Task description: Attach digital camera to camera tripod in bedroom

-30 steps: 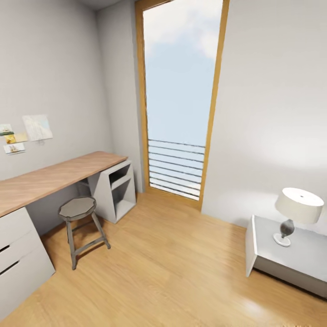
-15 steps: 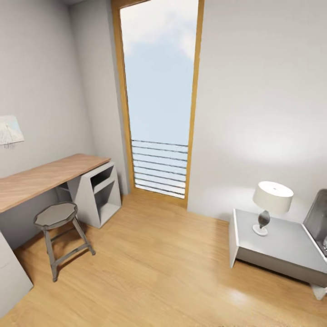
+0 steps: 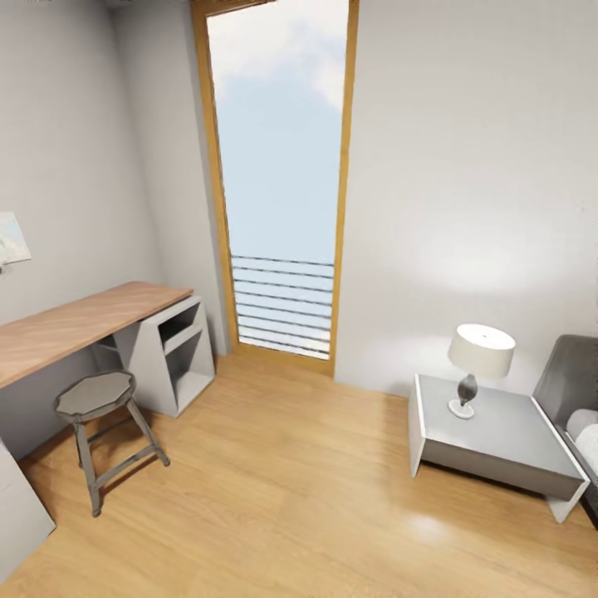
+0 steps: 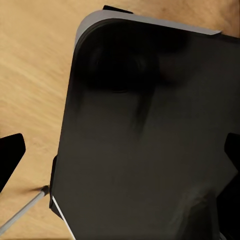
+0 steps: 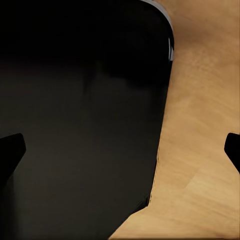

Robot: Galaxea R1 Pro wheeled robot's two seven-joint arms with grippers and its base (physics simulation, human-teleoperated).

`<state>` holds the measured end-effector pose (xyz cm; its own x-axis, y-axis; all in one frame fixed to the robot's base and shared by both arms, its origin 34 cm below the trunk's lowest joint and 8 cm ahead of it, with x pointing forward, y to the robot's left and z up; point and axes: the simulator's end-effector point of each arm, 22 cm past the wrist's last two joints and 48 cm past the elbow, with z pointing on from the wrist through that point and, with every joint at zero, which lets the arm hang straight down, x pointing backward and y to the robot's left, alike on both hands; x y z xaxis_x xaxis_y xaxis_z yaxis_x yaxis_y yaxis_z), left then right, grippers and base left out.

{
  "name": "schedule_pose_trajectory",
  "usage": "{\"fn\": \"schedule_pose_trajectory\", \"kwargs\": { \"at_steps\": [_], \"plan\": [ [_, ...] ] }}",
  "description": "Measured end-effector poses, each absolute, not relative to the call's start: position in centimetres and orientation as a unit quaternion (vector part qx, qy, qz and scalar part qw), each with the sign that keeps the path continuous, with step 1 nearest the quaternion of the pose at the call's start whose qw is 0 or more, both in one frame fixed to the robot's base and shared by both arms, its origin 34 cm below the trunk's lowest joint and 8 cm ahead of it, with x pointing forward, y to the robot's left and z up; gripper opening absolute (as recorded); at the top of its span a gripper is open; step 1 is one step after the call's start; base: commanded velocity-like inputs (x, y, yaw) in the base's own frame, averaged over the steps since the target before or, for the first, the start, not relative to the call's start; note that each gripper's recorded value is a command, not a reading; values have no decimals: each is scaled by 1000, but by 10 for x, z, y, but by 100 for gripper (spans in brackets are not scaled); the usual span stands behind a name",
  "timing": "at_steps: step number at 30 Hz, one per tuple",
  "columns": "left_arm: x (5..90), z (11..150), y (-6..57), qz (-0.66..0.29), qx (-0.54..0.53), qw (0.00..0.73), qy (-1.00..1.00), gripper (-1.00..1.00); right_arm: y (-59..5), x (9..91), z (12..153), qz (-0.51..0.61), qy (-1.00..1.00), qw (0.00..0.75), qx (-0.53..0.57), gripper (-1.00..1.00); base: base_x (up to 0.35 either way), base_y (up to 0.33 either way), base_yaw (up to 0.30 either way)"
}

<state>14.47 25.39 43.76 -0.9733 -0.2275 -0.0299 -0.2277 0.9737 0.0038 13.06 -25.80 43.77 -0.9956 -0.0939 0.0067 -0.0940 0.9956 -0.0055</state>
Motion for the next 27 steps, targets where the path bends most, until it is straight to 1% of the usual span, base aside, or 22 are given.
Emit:
{"fn": "schedule_pose_trajectory", "kwargs": {
  "at_steps": [7,27],
  "plan": [
    [145,438,254,4,-115,15,993,100,-259,130,438,3,-999,4,47,100,-40,33,-2],
    [149,438,264,11,-127,19,992,100,-258,133,438,5,-999,-1,45,100,-2,2,0]
  ]
}}
